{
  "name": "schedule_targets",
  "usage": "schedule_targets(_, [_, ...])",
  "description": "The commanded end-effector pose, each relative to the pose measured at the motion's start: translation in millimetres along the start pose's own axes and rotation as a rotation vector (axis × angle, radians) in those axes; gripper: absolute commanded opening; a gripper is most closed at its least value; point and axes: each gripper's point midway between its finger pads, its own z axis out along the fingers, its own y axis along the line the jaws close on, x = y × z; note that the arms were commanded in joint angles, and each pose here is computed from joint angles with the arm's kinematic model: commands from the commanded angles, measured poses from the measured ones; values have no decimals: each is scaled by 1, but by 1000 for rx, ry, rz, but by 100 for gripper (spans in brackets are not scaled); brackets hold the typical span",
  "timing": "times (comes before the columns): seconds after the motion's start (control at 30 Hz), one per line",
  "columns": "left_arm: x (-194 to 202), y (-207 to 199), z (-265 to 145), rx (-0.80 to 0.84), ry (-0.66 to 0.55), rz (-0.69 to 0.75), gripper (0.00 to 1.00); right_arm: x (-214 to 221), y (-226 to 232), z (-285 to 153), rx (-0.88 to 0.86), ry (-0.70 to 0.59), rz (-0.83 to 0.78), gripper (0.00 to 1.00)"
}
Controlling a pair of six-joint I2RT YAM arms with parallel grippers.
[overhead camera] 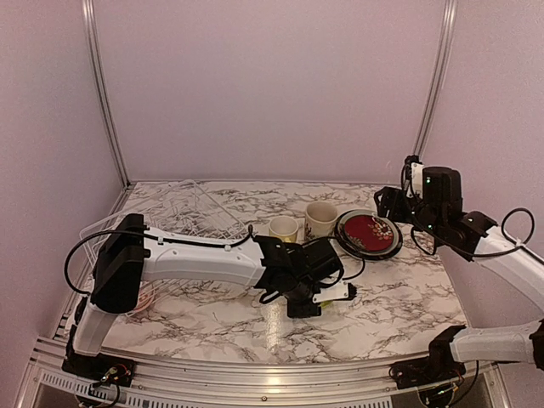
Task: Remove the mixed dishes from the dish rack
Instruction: Place the bowl at the center of the board, then move the bowl to the center of the board.
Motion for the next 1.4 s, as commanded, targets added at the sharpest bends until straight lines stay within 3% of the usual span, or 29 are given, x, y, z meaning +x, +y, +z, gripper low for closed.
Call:
schedule_targets(0.0, [-23, 27, -62, -7, -125, -65, 52, 9, 8, 14, -21, 103, -58, 83])
schedule_targets(0.2, [-28, 46, -113, -67, -260, -102, 64, 72, 18, 52, -60, 369, -127, 83])
schedule_targets(0.3, [-23, 65, -143, -136, -331, -148, 69, 111, 45, 60, -213, 525, -138, 80])
schedule_targets(0.6, [-5, 124, -230, -393, -619, -346, 82, 195, 83, 63, -248, 761, -307, 77])
schedule_targets(0.83, [25, 153, -267, -528, -727, -488, 85, 224, 99, 53, -277, 833, -367, 71])
schedule_targets(1.23, [53, 168, -271, -604, -706, -563, 88, 234, 97, 43, -274, 865, -375, 39])
schedule_targets(1.37, [59, 174, -275, -638, -708, -594, 88, 227, 92, 46, -234, 830, -367, 22])
